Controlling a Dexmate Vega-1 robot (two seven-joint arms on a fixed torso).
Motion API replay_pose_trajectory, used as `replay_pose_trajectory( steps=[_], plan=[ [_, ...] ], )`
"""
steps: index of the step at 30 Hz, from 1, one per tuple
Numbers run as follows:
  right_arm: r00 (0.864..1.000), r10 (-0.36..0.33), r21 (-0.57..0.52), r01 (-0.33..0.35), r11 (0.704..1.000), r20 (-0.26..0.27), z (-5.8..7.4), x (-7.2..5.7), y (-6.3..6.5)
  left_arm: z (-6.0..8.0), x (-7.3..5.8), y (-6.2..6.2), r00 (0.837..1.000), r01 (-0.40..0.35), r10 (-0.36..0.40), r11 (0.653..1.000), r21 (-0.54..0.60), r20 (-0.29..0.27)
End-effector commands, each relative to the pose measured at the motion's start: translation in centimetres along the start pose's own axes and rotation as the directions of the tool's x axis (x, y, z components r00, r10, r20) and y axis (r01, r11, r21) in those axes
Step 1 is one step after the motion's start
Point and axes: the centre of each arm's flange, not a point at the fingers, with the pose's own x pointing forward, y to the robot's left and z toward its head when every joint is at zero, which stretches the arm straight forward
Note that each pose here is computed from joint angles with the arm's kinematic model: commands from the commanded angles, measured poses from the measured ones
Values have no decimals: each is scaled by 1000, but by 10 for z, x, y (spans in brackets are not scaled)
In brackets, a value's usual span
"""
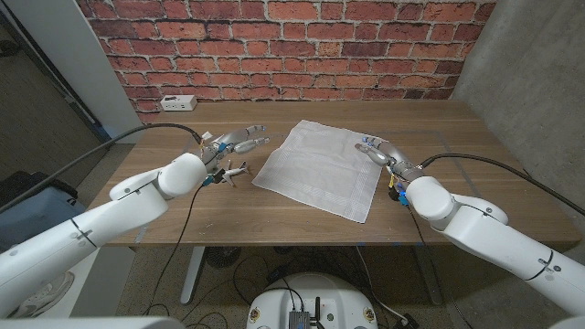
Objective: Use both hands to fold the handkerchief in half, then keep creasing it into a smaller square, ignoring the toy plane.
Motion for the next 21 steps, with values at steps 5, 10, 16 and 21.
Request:
replay_pose_trajectory(
  steps=[5, 10, 16, 21],
  plan=[
    [998, 9, -51, -12, 999, -56, 3, -15, 14, -2, -2, -1, 997, 72, -71, 996, 58, -27],
    [998, -4, -71, -1, 997, -65, 5, -19, 19, -1, -2, -1, 994, 102, -99, 991, 85, -43],
    [996, -7, -84, -1, 996, -84, 5, -24, 25, -1, -1, -1, 990, 134, -129, 985, 107, -55],
    [994, -7, -93, -2, 996, -105, 6, -29, 30, -1, -1, -1, 987, 154, -147, 981, 122, -62]
  ],
)
